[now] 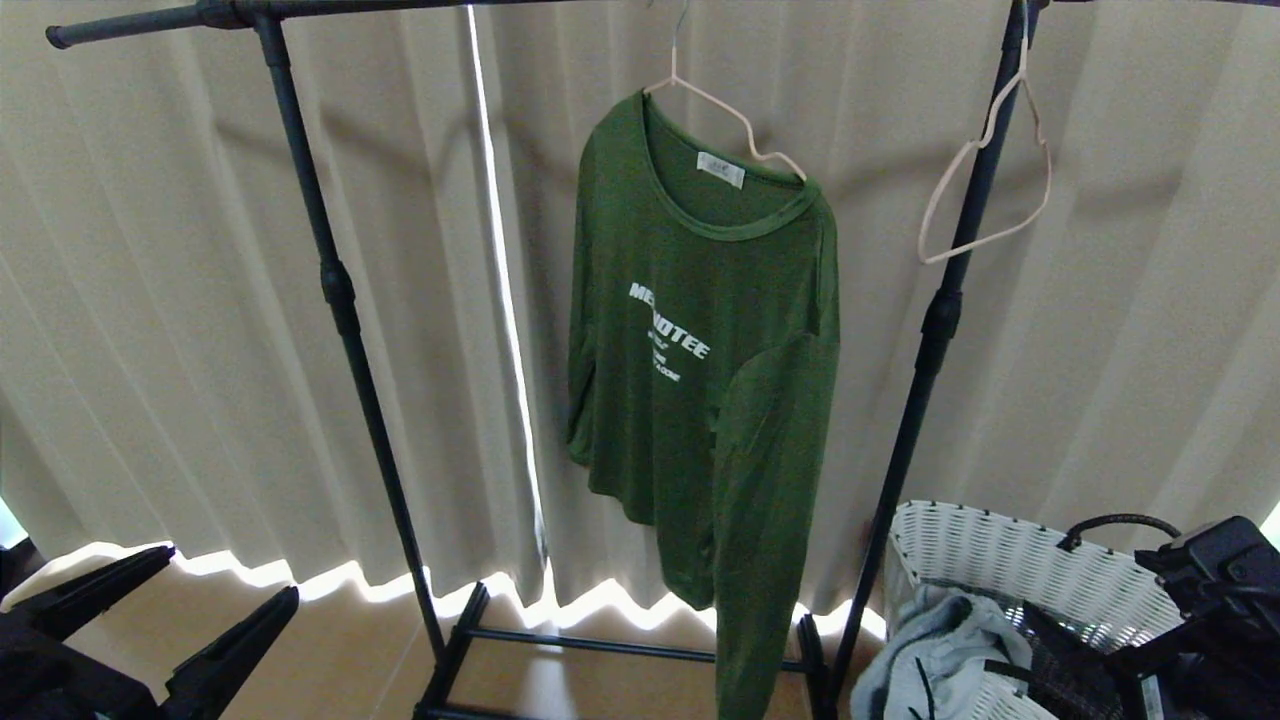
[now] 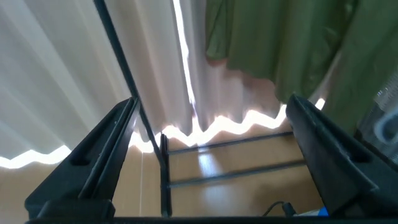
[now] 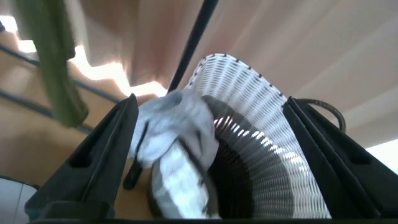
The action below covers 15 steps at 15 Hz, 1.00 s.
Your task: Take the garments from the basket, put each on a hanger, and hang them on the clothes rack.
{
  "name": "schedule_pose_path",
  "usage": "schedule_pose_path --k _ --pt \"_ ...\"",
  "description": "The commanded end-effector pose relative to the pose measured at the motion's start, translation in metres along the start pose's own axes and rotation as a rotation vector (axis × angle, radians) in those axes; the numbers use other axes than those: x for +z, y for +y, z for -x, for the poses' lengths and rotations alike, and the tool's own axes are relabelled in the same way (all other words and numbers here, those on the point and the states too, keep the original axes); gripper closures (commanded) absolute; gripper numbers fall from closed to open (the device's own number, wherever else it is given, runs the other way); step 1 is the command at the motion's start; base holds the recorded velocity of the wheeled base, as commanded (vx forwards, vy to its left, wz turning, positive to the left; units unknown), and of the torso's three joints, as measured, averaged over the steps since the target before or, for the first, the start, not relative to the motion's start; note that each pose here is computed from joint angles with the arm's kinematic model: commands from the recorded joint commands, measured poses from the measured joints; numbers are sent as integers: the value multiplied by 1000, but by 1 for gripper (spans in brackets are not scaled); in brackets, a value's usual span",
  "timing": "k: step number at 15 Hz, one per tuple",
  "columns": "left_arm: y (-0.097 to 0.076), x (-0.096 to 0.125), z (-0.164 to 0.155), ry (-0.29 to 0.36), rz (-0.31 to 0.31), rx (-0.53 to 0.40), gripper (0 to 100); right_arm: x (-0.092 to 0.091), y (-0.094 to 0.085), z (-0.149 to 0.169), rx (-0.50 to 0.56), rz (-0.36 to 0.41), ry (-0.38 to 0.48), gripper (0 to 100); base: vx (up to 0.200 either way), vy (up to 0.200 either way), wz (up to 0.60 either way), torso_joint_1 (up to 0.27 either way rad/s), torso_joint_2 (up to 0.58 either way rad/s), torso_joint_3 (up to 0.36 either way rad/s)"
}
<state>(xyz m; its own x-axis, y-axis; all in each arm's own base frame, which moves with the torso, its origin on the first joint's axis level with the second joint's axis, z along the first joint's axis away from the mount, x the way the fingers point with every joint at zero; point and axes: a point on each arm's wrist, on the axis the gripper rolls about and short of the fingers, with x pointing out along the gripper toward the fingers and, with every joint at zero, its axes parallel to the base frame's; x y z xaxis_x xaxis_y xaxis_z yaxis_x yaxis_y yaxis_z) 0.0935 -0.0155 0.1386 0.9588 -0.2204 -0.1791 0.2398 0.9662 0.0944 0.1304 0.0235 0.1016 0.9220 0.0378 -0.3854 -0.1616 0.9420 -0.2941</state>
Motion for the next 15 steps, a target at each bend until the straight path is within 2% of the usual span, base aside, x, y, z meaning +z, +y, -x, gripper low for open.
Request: schedule_pose_path --k 1,6,7,10,12,13,15 --pt "0 1 0 -3 -2 -1 0 0 0 1 1 1 -2 0 0 0 0 0 0 0" --pt "2 2 3 -23 -1 28 0 -3 -1 5 -10 10 18 0 0 0 0 0 0 0" --pt "4 3 4 -29 0 45 0 -2 -2 7 -16 72 7 0 0 0 0 0 0 0" --pt "8 8 7 -60 4 87 0 -4 -4 8 -21 147 35 0 0 0 0 0 0 0" --pt "8 8 7 -62 3 87 0 -3 -8 3 -26 156 99 0 0 0 0 0 0 0" --pt "8 8 7 -61 2 87 0 1 -12 -4 -6 155 201 0 0 0 0 0 0 0" --pt "8 8 7 -61 2 87 0 14 -15 -7 59 161 323 0 0 0 0 0 0 0"
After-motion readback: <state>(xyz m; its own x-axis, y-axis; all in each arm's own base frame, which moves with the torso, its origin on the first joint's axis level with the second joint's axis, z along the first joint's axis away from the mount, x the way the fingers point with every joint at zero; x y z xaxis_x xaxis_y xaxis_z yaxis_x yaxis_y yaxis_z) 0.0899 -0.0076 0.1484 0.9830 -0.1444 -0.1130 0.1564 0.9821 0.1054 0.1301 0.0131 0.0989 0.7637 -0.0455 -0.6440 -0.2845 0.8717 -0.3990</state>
